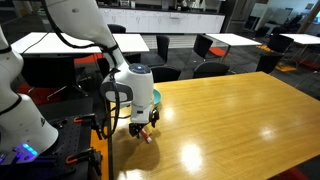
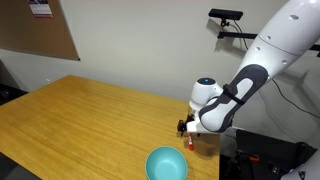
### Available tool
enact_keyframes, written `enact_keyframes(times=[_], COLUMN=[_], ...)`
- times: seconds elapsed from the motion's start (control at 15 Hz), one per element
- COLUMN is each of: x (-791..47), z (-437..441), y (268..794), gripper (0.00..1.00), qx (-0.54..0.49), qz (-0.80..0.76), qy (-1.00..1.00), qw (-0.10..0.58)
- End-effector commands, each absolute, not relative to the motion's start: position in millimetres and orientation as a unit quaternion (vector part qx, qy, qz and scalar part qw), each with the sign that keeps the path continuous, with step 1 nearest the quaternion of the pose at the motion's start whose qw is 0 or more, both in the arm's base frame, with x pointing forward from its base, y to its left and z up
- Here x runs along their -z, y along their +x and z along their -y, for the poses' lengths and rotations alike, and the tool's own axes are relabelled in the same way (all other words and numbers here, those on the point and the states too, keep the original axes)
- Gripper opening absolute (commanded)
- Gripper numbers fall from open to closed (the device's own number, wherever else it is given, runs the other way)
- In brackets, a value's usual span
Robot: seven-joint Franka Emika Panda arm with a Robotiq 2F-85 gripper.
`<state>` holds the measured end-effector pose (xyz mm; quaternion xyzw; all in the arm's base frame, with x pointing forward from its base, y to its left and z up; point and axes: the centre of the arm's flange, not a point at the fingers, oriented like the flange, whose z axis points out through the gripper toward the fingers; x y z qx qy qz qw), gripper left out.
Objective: Put the marker in the bowl
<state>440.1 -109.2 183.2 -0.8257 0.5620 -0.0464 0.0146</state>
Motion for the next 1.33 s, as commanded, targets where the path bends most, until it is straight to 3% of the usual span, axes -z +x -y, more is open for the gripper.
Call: enact_keyframes(times=[0.0,0.2,0.73,0.8,0.87,1.0,1.27], x=[-181.5,-179.8,-176.6,-176.5,-176.4,-176.1,-175.2], z=[107.0,107.7,107.4,107.1,106.8,106.6,106.3], y=[446.6,447.1,449.9,450.0,450.1,450.0,449.7], gripper=[0.87,0.87,0.71,0.63,0.47,0.37,0.05], qx=[0.049,0.047,0.046,0.046,0.047,0.047,0.047], qz=[-0.573,-0.573,-0.571,-0.571,-0.570,-0.570,-0.570], qy=[-0.818,-0.818,-0.819,-0.820,-0.820,-0.820,-0.820], qw=[0.010,0.007,0.003,0.002,0.002,0.002,-0.001])
